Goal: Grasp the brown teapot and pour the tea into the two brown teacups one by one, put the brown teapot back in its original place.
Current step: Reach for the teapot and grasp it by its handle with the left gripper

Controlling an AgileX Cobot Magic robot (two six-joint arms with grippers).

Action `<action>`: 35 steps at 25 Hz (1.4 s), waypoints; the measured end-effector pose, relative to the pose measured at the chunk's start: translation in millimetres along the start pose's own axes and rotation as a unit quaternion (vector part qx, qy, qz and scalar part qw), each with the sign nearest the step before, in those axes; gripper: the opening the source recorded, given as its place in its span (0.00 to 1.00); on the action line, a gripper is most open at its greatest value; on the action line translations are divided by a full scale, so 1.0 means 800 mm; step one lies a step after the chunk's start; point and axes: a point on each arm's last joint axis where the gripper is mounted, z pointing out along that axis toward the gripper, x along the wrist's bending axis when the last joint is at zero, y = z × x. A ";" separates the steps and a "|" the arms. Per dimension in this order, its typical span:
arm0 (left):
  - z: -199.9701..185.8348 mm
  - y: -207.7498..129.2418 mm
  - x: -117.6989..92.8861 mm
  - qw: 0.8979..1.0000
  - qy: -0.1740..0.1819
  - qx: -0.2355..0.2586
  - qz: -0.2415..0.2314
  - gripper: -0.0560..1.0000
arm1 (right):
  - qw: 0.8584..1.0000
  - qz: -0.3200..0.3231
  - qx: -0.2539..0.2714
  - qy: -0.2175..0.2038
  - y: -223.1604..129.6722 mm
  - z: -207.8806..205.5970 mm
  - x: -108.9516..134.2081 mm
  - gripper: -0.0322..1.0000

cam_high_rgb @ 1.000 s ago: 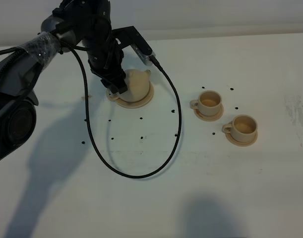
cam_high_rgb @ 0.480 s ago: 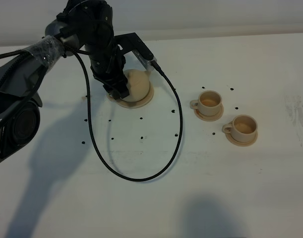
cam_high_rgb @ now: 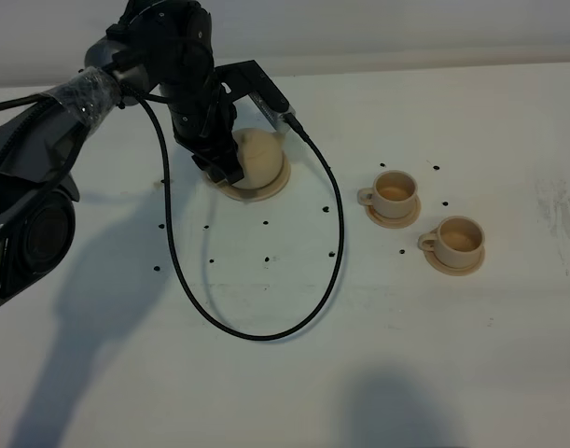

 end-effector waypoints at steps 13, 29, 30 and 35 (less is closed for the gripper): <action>0.000 0.002 0.002 1.000 0.008 -0.008 0.012 0.14 | 1.000 0.000 0.000 0.000 0.000 0.000 0.000 0.43; -0.009 0.005 0.003 0.999 0.015 -0.028 0.036 0.13 | 1.000 0.000 0.000 0.000 0.000 0.000 0.000 0.43; -0.011 0.005 0.003 0.999 0.015 -0.031 0.036 0.13 | 1.000 0.000 0.000 0.000 0.000 0.000 0.000 0.43; -0.023 0.006 0.003 0.998 0.022 -0.039 0.039 0.13 | 1.000 0.000 0.000 0.000 0.000 0.000 0.000 0.43</action>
